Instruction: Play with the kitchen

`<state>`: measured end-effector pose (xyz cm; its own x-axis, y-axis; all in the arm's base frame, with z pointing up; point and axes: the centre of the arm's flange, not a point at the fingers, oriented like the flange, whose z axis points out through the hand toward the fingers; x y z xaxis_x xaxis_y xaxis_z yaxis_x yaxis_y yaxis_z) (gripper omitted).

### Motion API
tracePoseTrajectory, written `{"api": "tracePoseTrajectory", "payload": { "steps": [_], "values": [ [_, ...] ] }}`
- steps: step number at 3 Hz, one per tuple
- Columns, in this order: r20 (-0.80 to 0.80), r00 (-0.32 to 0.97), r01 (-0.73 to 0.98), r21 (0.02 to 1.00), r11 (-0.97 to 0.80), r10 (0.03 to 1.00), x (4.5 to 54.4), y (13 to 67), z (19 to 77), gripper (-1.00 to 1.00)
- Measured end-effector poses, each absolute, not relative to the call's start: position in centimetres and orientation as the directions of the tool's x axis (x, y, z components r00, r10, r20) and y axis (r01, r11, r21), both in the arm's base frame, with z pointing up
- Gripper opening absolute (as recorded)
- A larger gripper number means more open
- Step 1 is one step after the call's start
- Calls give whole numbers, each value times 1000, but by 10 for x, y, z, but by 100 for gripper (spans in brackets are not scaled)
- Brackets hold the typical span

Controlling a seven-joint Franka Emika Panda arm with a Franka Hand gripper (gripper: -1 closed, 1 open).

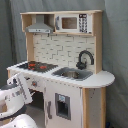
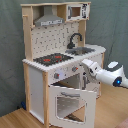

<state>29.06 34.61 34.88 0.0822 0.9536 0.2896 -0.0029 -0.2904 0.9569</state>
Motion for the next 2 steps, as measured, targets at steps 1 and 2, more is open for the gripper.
{"api": "tracePoseTrajectory", "payload": {
  "steps": [1, 2],
  "values": [
    [281, 68, 27, 959, -284, 957, 307, 350, 345, 100],
    [276, 50, 60, 958, -279, 960, 324, 353, 342, 100]
  ]
}}
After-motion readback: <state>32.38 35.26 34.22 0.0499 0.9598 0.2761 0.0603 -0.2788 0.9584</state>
